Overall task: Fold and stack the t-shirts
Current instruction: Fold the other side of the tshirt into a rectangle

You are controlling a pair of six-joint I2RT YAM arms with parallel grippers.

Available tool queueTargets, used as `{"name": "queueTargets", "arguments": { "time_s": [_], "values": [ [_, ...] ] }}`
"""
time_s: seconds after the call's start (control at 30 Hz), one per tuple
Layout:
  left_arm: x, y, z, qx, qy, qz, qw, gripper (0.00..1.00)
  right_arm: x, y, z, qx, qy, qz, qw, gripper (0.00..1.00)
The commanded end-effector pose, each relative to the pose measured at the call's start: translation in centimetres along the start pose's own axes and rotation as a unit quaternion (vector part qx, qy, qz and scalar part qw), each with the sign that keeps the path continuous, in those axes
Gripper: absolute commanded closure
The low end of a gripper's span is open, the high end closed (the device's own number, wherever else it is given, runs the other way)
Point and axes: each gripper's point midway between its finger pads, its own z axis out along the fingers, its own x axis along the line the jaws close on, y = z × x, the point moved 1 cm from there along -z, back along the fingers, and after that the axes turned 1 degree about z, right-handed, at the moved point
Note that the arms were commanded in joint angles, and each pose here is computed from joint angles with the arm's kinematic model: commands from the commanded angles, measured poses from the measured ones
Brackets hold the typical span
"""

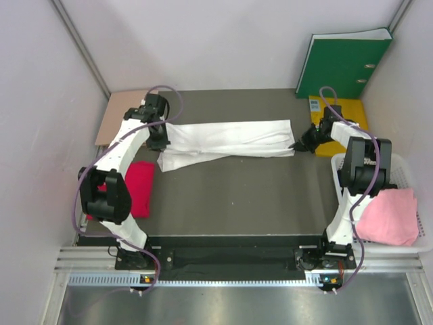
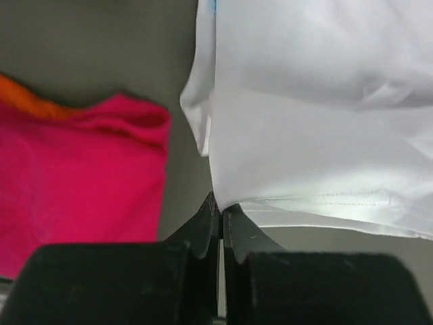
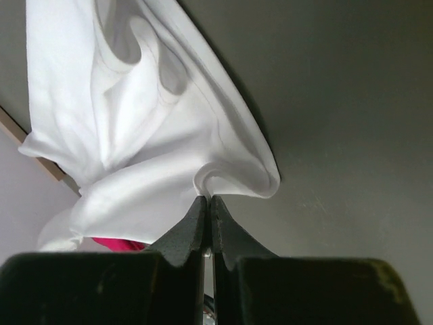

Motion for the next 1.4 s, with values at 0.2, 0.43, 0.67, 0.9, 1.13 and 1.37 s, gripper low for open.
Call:
{"name": "queueTargets", "arguments": {
  "time_s": [0.2,0.43,0.67,0.9,1.13,1.37],
  "values": [
    [0.5,-8.5,-6.5,0.075,-0.071,-0.050,0.993,1.00,-1.2,-3.9,-5.1,0.020,-0.013,-0.038,0.999,1.00],
    [0.7,-10.8,-8.1,0.092,-0.088,-0.050,0.991,1.00,-3.8,-6.5,-5.5,0.043,-0.039,-0.041,0.997,1.00],
    [-0.7,-7.8,-6.6,0.078,-0.097,-0.050,0.991,1.00,-3.3,-5.0,-4.2,0.030,-0.030,-0.042,0.998,1.00],
    [-1.1,-2.7,-4.7,0.030,-0.069,-0.043,0.996,1.00,-0.5,-1.6,-2.7,0.010,0.001,-0.045,0.999,0.99],
    [-2.0,-0.1,-2.8,0.009,-0.072,-0.041,0.996,1.00,1.9,1.3,-0.5,0.007,0.012,-0.055,0.998,0.99],
    [-2.4,1.9,-1.2,-0.009,-0.072,-0.051,0.996,1.00,1.1,0.8,2.9,0.034,0.004,-0.041,0.999,0.94]
  ]
}}
